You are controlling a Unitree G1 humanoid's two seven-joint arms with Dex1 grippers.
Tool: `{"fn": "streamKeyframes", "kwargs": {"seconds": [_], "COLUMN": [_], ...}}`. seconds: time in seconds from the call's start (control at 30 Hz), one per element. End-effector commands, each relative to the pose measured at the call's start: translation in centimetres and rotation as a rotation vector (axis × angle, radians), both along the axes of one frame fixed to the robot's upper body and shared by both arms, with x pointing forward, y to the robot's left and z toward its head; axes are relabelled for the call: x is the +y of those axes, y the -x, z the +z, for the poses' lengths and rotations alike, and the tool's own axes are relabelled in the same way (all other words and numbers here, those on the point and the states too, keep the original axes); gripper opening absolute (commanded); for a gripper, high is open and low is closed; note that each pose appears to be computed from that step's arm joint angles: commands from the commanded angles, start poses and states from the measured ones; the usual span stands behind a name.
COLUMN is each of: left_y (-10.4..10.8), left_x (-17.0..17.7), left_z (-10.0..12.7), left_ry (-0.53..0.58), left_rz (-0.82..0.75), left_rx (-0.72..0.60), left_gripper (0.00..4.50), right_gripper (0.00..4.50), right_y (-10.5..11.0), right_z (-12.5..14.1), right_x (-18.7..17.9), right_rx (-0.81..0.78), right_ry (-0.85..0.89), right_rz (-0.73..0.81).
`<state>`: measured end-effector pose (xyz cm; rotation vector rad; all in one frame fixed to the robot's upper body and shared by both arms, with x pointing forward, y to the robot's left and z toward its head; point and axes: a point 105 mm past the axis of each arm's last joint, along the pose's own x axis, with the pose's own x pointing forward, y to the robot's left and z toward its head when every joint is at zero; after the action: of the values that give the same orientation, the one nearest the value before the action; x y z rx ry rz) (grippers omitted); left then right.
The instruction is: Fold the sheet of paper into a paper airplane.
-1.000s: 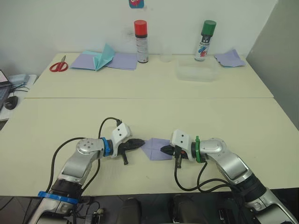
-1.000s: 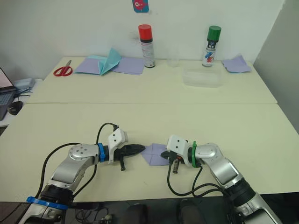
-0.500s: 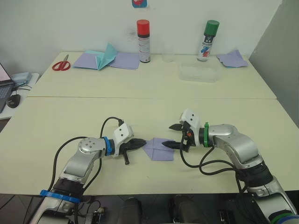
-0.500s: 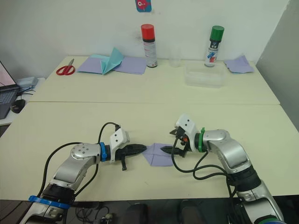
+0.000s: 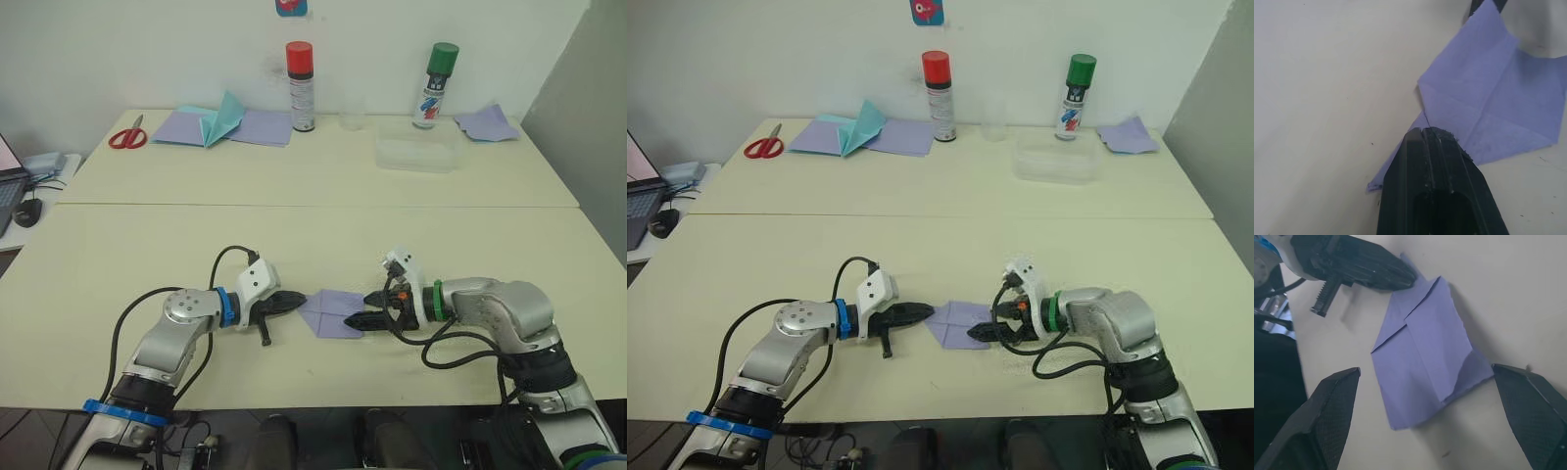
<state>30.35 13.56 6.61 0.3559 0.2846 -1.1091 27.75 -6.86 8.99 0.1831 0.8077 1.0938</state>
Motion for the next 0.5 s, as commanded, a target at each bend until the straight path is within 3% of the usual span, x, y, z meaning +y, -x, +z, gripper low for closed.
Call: {"fn": "streamKeyframes", "kwargs": {"seconds": [0.03, 0.5], "left_y": [0.7, 0.8], "left_x": [0.6, 0.5], "left_z": [-2.6, -2.8], "left_ry": [-0.066, -0.073], "left_rz": [0.021, 0.024], "left_rx": [0.083, 0.078], "left_gripper": [0.00, 0.00], "right_gripper": [4.47, 4.47], "right_y": [0.7, 0.3], "right_z": [0.3, 0.1], "right_x": [0.8, 2.5], "right_rx": [0.068, 0.224], "right_ry": [-0.036, -0.156], "right_rz": [0.003, -0.103]}}
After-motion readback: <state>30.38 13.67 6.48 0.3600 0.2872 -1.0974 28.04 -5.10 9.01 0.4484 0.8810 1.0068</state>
